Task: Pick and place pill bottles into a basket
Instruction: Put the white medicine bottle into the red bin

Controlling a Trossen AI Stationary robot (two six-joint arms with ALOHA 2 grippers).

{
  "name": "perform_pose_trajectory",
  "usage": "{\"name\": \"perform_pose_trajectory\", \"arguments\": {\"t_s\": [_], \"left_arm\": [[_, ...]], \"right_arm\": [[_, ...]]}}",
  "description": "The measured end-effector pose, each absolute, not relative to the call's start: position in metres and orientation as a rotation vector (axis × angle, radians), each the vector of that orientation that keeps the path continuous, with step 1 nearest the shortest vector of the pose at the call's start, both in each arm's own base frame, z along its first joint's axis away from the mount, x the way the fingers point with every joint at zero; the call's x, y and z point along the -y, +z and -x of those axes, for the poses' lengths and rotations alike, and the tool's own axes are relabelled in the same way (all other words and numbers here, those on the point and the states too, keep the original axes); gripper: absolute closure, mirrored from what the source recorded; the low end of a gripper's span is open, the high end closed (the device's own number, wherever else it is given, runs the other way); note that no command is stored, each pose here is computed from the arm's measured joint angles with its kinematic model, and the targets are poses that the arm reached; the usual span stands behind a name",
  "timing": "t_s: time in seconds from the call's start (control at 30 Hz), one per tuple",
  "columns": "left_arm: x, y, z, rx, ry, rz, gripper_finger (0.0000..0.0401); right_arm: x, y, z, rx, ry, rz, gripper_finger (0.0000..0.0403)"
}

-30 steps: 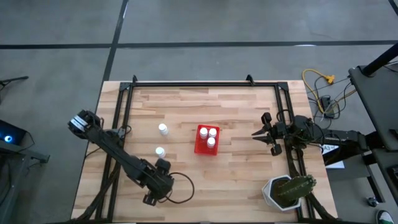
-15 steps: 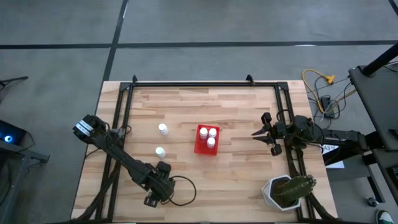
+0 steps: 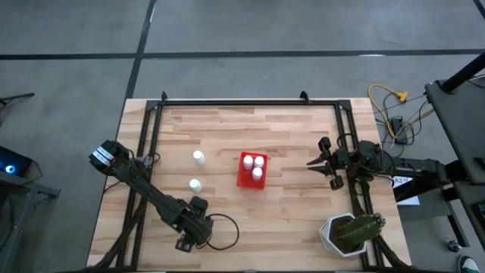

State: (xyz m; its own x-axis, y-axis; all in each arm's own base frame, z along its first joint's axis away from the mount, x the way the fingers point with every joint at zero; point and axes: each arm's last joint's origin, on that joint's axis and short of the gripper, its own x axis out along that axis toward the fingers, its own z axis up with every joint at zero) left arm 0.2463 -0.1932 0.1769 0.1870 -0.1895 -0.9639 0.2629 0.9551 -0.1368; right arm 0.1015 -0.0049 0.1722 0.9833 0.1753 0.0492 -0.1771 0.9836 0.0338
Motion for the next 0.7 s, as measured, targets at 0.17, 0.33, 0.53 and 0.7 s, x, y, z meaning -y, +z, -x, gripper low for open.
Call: {"name": "perform_pose_trajectory", "arguments": {"t_s": [0.17,0.33,0.53,0.7], "left_arm": [[0.1917,0.1759,-0.2444,-1.371,-0.293,-0.053,0.0131],[0.1918,0.1759,-0.2445,-1.37,-0.293,-0.053,0.0131],[0.1912,0.1759,-0.245,-1.361,-0.279,-0.061,0.0133],[0.1911,0.176,-0.2452,-1.358,-0.277,-0.063,0.0165]], "right_arm": [[0.0049,0.1723,-0.1015,0.046,0.177,-0.038,0.0344],[0.0049,0.1723,-0.1014,0.046,0.177,-0.038,0.0344],[0.0049,0.1723,-0.1014,0.046,0.177,-0.039,0.0344],[0.0049,0.1723,-0.1015,0.046,0.177,-0.038,0.0344]]}}
